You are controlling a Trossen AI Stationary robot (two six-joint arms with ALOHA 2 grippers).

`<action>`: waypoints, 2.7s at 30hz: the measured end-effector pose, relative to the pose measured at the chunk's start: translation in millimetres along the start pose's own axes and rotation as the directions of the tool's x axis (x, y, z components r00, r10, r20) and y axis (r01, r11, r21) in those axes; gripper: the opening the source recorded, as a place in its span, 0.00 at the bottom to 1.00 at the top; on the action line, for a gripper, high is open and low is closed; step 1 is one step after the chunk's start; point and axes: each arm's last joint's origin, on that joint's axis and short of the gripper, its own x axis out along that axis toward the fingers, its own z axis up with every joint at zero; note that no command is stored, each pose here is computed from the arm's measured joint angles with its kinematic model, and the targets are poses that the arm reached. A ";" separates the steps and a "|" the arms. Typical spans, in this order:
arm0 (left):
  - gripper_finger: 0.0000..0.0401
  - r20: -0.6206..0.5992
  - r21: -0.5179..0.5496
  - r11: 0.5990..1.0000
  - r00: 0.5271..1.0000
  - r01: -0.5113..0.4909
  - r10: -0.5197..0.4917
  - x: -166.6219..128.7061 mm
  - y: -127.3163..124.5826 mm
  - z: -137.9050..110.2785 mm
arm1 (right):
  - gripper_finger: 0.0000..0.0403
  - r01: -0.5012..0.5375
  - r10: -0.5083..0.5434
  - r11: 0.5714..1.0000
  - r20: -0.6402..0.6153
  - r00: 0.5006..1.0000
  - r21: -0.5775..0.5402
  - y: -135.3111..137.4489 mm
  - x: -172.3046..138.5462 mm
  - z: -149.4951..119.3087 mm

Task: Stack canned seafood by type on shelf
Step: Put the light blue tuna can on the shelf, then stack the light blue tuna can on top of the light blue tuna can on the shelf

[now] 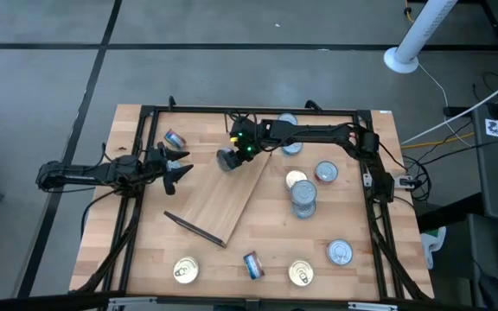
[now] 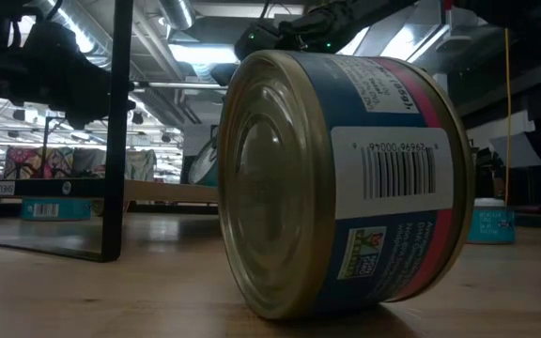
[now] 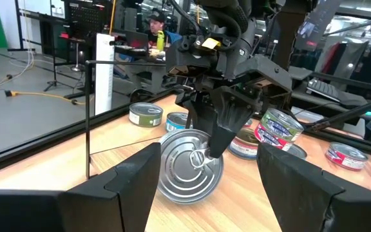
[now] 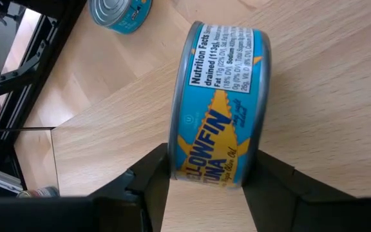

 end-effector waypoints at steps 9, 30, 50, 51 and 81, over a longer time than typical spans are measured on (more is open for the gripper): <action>0.63 0.000 -0.001 1.000 1.000 0.000 0.000 0.0 0.0 0.0 | 0.54 0.005 -0.005 1.000 -0.004 1.000 0.001 -0.5 0.1 -0.5; 0.63 0.000 -0.002 1.000 1.000 0.000 0.000 0.0 0.0 0.0 | 0.63 0.152 -0.154 0.988 -0.131 0.979 -0.023 -13.3 -1.8 -14.8; 0.63 -0.175 0.122 0.992 0.984 -0.024 0.045 -14.0 -0.3 29.3 | 0.63 0.185 -0.258 0.915 -0.168 0.951 -0.359 23.0 -45.4 -4.8; 0.63 -0.181 0.134 0.991 0.982 -0.022 0.047 -15.2 -0.3 31.5 | 0.63 0.195 -0.275 0.899 -0.159 0.948 -0.392 28.4 -49.9 -5.1; 0.63 -0.105 0.110 0.994 0.994 -0.014 0.025 -20.7 -10.1 88.7 | 0.63 0.391 -0.472 0.576 0.099 0.876 -0.718 135.4 -189.4 -82.6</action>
